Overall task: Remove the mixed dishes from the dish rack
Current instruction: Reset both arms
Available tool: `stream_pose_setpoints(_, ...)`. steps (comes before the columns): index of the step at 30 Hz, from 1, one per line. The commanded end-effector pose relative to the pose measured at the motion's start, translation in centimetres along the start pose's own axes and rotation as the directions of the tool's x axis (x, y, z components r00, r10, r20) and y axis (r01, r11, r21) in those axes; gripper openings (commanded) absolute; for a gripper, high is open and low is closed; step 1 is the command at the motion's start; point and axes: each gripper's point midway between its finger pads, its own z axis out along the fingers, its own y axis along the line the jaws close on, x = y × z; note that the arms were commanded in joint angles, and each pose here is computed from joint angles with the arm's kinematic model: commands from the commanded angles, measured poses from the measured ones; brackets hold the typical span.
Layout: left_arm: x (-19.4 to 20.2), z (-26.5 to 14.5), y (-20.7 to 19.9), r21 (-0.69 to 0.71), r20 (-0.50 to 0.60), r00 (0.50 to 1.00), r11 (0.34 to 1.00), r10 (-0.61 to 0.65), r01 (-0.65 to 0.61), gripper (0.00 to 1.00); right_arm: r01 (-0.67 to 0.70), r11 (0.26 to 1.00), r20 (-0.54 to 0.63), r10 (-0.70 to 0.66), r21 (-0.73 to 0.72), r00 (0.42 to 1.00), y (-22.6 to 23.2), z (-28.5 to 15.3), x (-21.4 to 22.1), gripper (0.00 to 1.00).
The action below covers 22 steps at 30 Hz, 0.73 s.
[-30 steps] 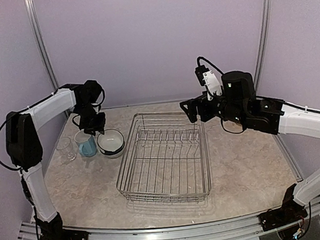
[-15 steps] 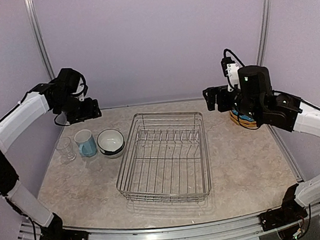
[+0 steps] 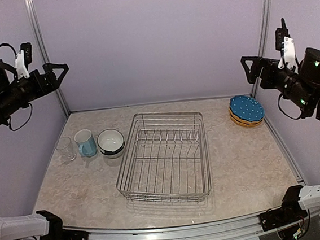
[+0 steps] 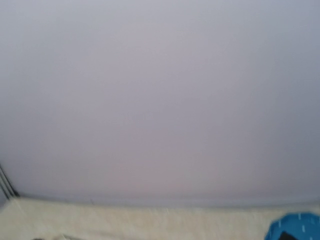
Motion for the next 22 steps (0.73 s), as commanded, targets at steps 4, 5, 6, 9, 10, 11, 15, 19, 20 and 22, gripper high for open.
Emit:
stream_pose_setpoints(4, -6.3, -7.1, -2.8, 0.077, 0.221, 0.975, 0.996, 0.033, -0.051, 0.99, 0.02, 0.998, 0.106, -0.014, -0.059, 0.994, -0.4, -2.9, -4.8, 1.0)
stream_pose_setpoints(5, -7.0, -8.2, -3.0, 0.078, 0.252, 0.967, 0.995, 0.033, -0.054, 0.99, 0.021, 0.998, 0.115, -0.014, -0.065, 0.993, -0.3, -3.1, -5.1, 1.0)
stream_pose_setpoints(6, -7.5, -9.0, -3.1, 0.079, 0.273, 0.961, 0.995, 0.033, -0.057, 0.99, 0.022, 0.997, 0.121, -0.014, -0.067, 0.993, -0.3, -3.1, -5.3, 1.0)
stream_pose_setpoints(9, -8.7, -11.6, -3.4, 0.078, 0.342, 0.939, 0.994, 0.039, -0.07, 0.99, 0.024, 0.997, 0.134, -0.014, -0.076, 0.991, -0.1, -3.2, -5.7, 1.0)
stream_pose_setpoints(10, -9.1, -12.4, -3.5, 0.076, 0.363, 0.931, 0.994, 0.042, -0.075, 0.99, 0.024, 0.997, 0.138, -0.013, -0.078, 0.99, -0.1, -3.2, -5.8, 1.0)
stream_pose_setpoints(11, -9.3, -12.8, -3.5, 0.073, 0.375, 0.926, 0.994, 0.046, -0.079, 0.99, 0.025, 0.997, 0.141, -0.014, -0.078, 0.99, -0.1, -3.2, -5.9, 1.0)
stream_pose_setpoints(15, -9.8, -13.8, -3.4, 0.057, 0.397, 0.916, 0.995, 0.055, -0.084, 0.99, 0.021, 0.996, 0.151, -0.008, -0.086, 0.988, 0.0, -3.4, -6.0, 1.0)
stream_pose_setpoints(19, -9.7, -13.8, -3.3, 0.05, 0.395, 0.917, 0.996, 0.052, -0.078, 0.99, 0.02, 0.995, 0.169, -0.004, -0.093, 0.986, -0.3, -3.9, -5.9, 1.0)
stream_pose_setpoints(20, -9.8, -13.7, -3.2, 0.048, 0.394, 0.918, 0.996, 0.05, -0.075, 0.99, 0.033, 0.995, 0.167, -0.017, -0.094, 0.986, -0.2, -3.9, -5.8, 1.0)
stream_pose_setpoints(22, -9.7, -13.3, -3.1, 0.045, 0.388, 0.92, 0.997, 0.046, -0.069, 0.99, 0.032, 0.999, 0.14, -0.028, -0.026, 0.99, -1.2, -3.5, -5.5, 1.0)
